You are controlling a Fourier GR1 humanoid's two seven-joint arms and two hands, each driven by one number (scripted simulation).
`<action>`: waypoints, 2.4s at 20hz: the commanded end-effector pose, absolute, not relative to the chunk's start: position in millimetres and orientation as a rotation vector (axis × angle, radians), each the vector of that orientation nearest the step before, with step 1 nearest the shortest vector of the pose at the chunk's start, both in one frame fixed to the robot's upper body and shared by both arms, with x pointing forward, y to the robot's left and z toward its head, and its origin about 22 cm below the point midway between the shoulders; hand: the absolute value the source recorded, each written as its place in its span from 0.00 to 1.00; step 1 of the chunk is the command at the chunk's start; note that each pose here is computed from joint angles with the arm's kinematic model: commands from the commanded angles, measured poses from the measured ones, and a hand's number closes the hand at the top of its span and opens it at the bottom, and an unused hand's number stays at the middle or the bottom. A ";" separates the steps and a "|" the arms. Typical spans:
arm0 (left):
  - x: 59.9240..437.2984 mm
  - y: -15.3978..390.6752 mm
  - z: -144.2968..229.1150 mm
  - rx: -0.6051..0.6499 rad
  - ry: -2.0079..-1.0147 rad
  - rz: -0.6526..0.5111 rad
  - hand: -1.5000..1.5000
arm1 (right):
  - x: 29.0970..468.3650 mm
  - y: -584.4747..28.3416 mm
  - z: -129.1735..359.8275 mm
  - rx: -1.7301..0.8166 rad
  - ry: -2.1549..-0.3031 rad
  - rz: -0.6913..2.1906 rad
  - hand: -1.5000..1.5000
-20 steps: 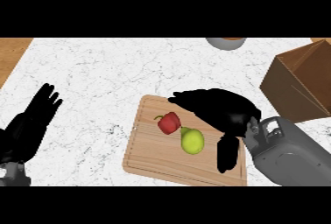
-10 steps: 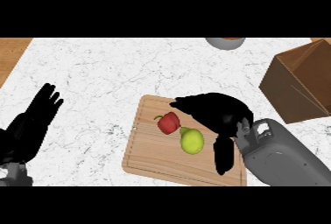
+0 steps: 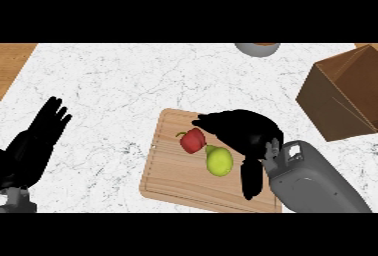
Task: Pick the pear from the cutting board and place it in the cardboard box
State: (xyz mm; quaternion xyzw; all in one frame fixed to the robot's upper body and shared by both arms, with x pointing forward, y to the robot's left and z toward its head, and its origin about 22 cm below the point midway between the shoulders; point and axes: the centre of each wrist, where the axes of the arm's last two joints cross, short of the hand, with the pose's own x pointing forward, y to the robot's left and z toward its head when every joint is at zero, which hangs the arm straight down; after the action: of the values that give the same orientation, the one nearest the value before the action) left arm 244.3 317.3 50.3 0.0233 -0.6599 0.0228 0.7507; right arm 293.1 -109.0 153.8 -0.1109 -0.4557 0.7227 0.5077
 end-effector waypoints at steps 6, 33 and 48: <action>240.7 311.9 52.0 0.057 -1.446 0.054 0.50 | 306.5 -92.8 149.4 -0.306 -1.136 1.789 0.00; 247.8 330.7 38.2 0.047 -1.438 0.027 0.50 | 283.6 -79.5 88.2 -0.394 -0.954 1.880 0.00; 231.4 305.4 52.4 0.041 -1.440 0.059 0.50 | 304.9 -101.6 56.0 -0.401 -0.915 1.874 0.00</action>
State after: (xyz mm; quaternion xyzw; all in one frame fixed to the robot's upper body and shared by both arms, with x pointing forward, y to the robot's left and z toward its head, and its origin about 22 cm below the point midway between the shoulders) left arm 238.4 314.2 49.8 0.0235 -0.6595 0.0220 0.7511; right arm 295.5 -85.1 69.4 -0.1669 -0.3838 0.7686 0.4838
